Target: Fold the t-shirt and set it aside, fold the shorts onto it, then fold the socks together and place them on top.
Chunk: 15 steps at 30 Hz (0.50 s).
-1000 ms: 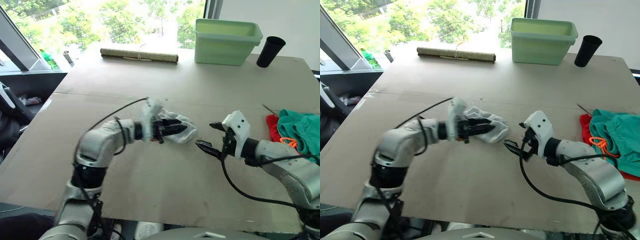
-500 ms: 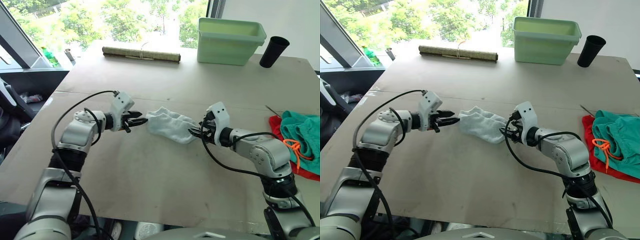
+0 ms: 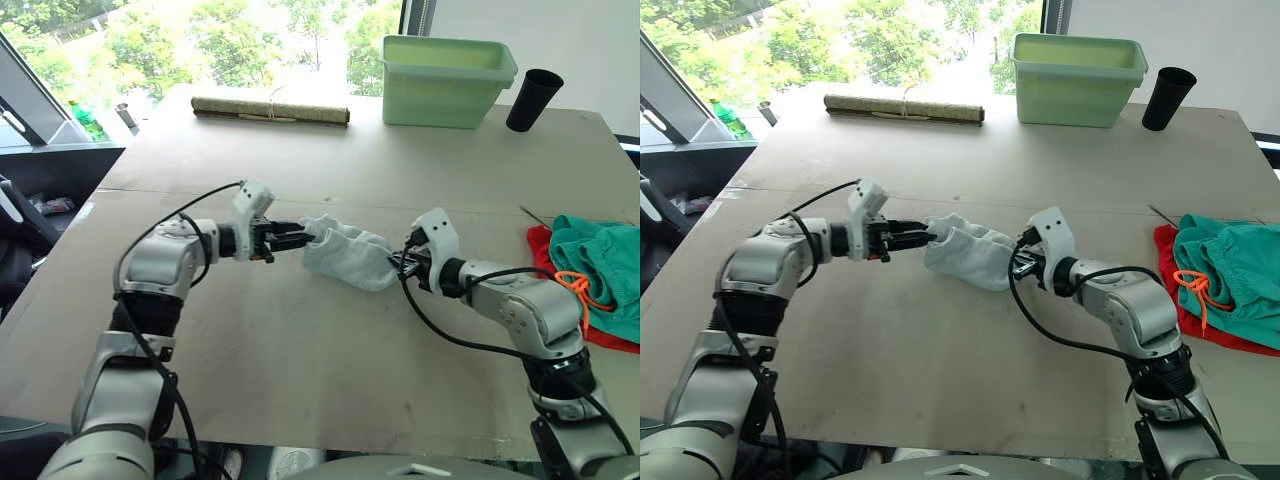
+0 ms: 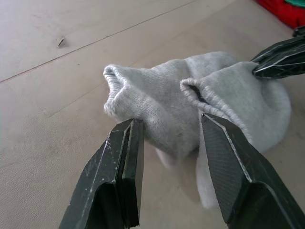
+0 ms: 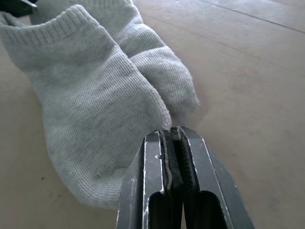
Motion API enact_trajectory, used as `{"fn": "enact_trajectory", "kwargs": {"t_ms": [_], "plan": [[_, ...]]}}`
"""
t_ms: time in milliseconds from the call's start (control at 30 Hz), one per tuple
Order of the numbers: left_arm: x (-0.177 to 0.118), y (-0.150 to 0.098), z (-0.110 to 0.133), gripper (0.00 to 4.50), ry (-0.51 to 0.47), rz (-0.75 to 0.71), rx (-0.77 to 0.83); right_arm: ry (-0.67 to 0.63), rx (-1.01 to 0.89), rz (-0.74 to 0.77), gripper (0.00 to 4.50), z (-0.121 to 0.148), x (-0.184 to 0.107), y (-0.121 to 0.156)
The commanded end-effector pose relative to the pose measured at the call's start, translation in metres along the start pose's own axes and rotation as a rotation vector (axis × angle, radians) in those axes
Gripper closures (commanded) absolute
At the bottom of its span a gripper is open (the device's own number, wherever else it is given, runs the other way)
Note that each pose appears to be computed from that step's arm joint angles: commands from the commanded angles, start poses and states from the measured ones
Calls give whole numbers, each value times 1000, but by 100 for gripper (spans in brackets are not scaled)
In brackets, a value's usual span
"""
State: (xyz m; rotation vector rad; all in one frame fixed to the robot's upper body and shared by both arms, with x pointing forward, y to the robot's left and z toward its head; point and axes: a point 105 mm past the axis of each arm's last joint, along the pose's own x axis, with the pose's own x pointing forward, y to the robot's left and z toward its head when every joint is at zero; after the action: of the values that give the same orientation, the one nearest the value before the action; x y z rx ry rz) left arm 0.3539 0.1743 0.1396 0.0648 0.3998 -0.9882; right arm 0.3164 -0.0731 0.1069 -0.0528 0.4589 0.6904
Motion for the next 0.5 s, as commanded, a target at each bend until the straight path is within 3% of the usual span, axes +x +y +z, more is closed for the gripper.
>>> {"fn": "enact_trajectory", "kwargs": {"t_ms": [33,267,500], "plan": [[-6,-11,21,236,-52,-51,52,-49,-35,-8,444,11,-7,1],[5,-22,7,236,29,-83,171,-62,-48,-4,444,16,-8,3],[15,9,-4,236,71,79,228,-65,-58,4,444,17,-9,5]]}}
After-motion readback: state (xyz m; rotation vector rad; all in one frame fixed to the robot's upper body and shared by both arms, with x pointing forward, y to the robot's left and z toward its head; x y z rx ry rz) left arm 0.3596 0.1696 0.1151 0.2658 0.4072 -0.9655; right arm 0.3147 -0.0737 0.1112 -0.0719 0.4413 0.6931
